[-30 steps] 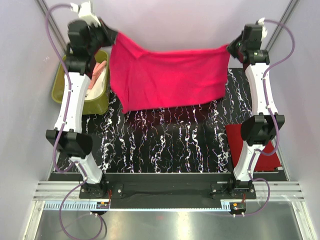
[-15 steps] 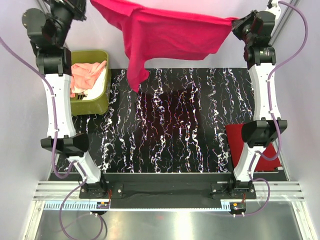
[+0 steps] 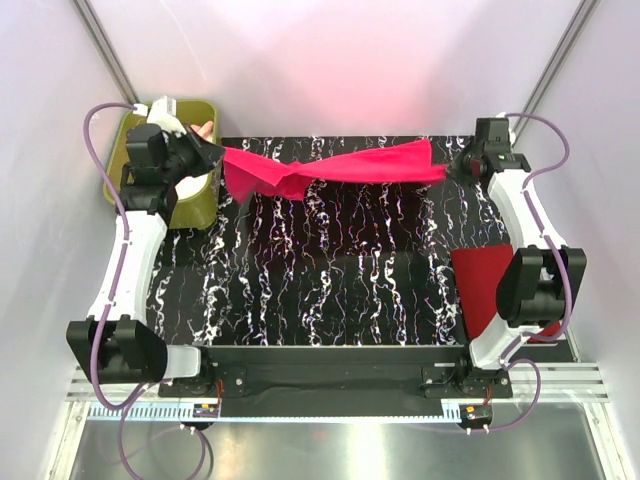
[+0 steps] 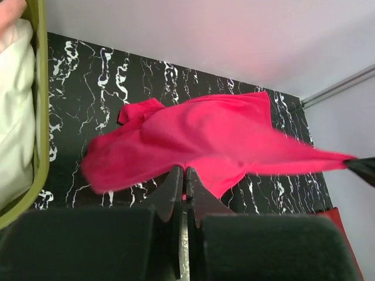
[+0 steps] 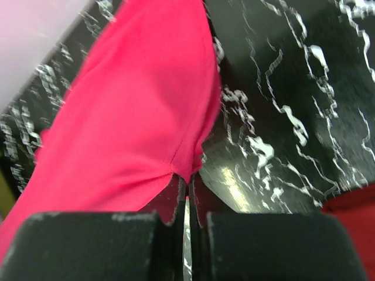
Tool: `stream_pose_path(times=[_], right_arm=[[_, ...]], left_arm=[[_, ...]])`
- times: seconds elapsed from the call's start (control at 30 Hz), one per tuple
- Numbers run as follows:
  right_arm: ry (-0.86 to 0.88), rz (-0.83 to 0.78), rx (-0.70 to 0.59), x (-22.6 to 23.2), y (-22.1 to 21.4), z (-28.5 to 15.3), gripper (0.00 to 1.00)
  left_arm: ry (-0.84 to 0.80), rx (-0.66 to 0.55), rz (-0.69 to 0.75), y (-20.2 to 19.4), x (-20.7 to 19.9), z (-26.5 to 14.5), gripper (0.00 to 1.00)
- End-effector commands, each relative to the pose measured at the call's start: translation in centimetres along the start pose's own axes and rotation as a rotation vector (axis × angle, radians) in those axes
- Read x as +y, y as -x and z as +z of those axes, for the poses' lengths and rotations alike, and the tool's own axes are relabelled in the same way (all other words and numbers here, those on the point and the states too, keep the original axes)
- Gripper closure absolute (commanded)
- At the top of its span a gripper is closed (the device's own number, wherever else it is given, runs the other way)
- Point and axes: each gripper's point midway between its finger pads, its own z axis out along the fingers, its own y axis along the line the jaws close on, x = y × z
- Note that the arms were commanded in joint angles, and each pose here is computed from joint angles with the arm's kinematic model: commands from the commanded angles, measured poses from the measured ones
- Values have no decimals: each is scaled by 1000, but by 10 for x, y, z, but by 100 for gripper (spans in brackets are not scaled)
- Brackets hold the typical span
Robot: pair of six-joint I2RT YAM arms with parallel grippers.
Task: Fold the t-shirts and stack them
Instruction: Flatten the tshirt out
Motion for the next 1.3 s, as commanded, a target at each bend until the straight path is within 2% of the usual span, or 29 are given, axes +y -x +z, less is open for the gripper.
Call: stream_pose_path(times=[0.0,0.03,0.1,0.2,0.27,0.3,0.33,0.37,0.4,0.47,0.5,0.53,0.6,0.63,0.77,1.0,1.27], right_arm=[[45,-18,-94,13,27,-17,100],[50,-19,-104,17,33,-16,100],[84,-20,-161,37,61,-16,100],[126,-34,-261,68,110,-15,100],[193,-36,-334,96,146,-15,100],[216,-35,-362,106,158,-15,100],[245,-28,-394,115,170,-17,100],[294,-5,-457,131,196,-23,100],[323,7,-489,138,209,-28,100],[432,56,-588,162,241,-57,100],[468,72,-617,167,250,-70,100],[519,83,-667,177,260,-88,100],[592,95,-690,188,263,-117,100],[648,93,-754,195,272,-138,100],[623,64,-794,188,271,-169,100],[566,44,-711,177,253,-157,100],[596,33,-579,175,219,-166,100]], left_arm=[[-44,-172,77,54,-31,-22,100],[-66,-232,127,76,-43,-28,100],[-69,-265,158,98,-48,-21,100],[-105,-372,248,158,-74,-13,100],[-153,-394,270,171,-79,9,100],[-188,-476,304,201,-98,-3,100],[-194,-502,315,211,-101,0,100],[-197,-514,321,218,-99,13,100],[-232,-604,337,246,-117,-4,100],[-261,-654,334,266,-122,-1,100],[-305,-738,345,289,-141,-27,100],[-315,-759,344,295,-144,-31,100],[-360,-851,352,312,-158,-57,100],[-368,-877,361,316,-162,-67,100],[-359,-948,394,329,-170,-103,100],[-310,-927,396,329,-153,-116,100],[-339,-923,418,314,-174,-158,100]])
